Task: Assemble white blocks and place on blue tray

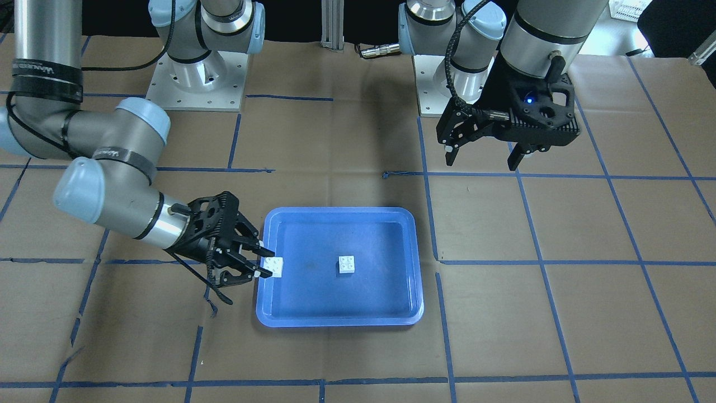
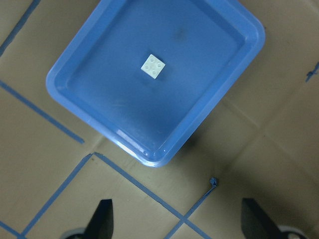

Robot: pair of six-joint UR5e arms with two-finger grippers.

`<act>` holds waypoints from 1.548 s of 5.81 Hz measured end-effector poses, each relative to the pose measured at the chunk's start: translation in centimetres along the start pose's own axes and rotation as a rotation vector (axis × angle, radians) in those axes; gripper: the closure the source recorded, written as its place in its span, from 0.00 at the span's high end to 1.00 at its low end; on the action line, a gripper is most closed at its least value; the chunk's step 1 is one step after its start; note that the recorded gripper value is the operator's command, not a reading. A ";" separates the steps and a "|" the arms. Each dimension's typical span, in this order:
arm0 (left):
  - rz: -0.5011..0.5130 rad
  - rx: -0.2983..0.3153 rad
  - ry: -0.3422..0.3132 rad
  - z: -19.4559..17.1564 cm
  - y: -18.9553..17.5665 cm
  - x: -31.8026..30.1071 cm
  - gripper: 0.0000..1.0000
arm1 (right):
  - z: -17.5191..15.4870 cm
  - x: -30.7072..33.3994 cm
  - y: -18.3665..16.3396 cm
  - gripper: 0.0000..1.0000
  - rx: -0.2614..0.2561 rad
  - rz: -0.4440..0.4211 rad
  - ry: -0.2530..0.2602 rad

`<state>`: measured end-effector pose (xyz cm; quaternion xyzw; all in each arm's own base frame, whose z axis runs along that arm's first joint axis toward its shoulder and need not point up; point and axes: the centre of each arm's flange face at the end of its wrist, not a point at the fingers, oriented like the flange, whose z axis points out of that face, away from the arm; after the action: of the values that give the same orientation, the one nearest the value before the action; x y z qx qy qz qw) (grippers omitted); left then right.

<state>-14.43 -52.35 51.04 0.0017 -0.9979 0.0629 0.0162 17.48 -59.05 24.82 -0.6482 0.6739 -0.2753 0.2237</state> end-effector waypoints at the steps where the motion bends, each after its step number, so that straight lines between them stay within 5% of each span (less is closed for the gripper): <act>1: -0.059 0.013 -0.013 -0.2 0.0 -0.2 0.99 | 3.1 -1.8 -1.3 0.25 0.011 0.025 0.038; 4: -0.064 -0.005 -0.041 0.3 1.3 -0.1 0.99 | 9.2 -3.6 -0.2 0.25 0.017 0.025 0.028; 9: -0.063 -0.003 -0.040 0.5 1.4 -0.1 0.99 | 11.5 -4.1 1.0 0.25 0.014 0.070 -0.010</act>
<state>-14.39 -51.05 50.40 0.0342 -0.9976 0.0607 -0.0016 24.50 -55.90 15.36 -0.6240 0.6931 -0.2686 0.2410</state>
